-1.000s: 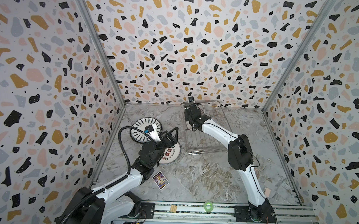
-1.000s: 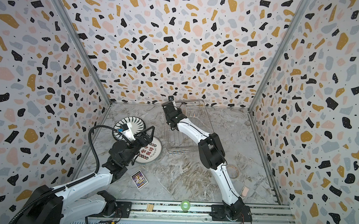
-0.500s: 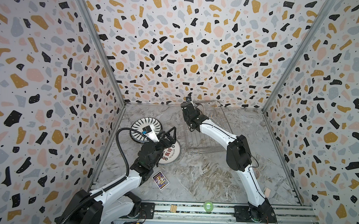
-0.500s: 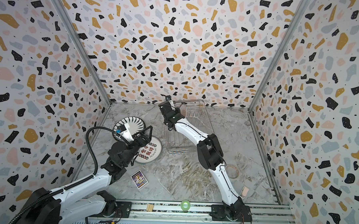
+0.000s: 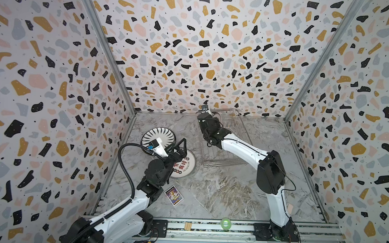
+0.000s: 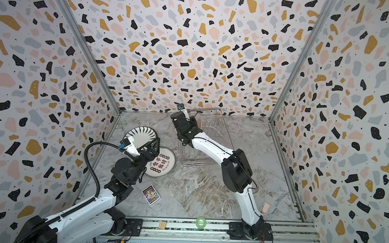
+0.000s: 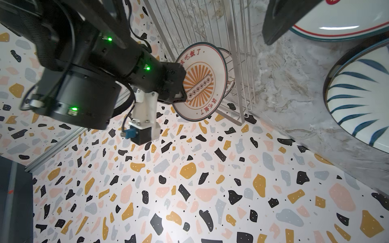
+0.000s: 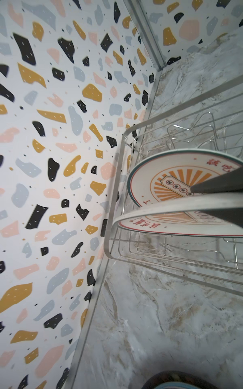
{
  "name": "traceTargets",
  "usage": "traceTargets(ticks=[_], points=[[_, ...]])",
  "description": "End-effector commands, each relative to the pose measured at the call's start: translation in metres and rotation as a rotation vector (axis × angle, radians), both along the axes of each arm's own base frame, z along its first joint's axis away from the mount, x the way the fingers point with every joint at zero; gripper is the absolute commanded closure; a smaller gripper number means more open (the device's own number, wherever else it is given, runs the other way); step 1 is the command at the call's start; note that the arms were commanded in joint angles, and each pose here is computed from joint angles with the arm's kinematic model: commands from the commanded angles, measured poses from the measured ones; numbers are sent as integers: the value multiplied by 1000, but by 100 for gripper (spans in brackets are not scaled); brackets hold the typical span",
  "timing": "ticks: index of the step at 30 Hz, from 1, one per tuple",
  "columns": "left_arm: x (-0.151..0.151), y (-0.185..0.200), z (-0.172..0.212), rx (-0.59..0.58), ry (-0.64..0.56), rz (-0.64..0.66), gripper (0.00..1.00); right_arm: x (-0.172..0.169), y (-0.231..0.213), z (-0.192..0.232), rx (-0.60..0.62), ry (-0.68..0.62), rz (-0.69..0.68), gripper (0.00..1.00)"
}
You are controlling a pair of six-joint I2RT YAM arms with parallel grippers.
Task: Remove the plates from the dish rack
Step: 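Push the right gripper down between the sunburst plates in the rack, then close the right gripper on the nearer sunburst plate rim and lift it out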
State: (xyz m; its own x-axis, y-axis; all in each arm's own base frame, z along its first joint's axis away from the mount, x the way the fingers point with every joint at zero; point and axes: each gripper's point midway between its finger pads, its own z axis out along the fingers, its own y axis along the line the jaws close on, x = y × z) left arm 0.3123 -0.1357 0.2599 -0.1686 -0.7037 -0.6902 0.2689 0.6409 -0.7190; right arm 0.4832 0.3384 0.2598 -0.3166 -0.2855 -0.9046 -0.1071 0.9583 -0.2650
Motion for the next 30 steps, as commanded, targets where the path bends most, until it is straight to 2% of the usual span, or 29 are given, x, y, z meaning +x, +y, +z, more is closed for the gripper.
traceTargets(ticks=[1, 6, 12, 15, 20, 23, 30], points=[[-4, 1, 5, 9, -38, -1, 0, -16, -16, 74, 97, -151, -30, 98], [-9, -7, 10, 21, -78, -50, 0, -41, -34, 90, 149, -189, 13, 98], [-13, -18, 23, 53, -135, -112, 0, -76, -40, 97, 237, -190, 212, 98], [-17, -24, 31, 66, -177, -147, 0, -89, -51, 94, 331, -171, 327, 98], [-32, -42, 45, 100, -308, -260, 0, -111, -77, 91, 456, -205, 518, 100], [-33, -58, 42, 146, -330, -335, 0, -112, -92, 86, 487, -207, 548, 100], [-51, -67, 36, 220, -431, -402, 0, -135, -111, 81, 648, -194, 770, 100]])
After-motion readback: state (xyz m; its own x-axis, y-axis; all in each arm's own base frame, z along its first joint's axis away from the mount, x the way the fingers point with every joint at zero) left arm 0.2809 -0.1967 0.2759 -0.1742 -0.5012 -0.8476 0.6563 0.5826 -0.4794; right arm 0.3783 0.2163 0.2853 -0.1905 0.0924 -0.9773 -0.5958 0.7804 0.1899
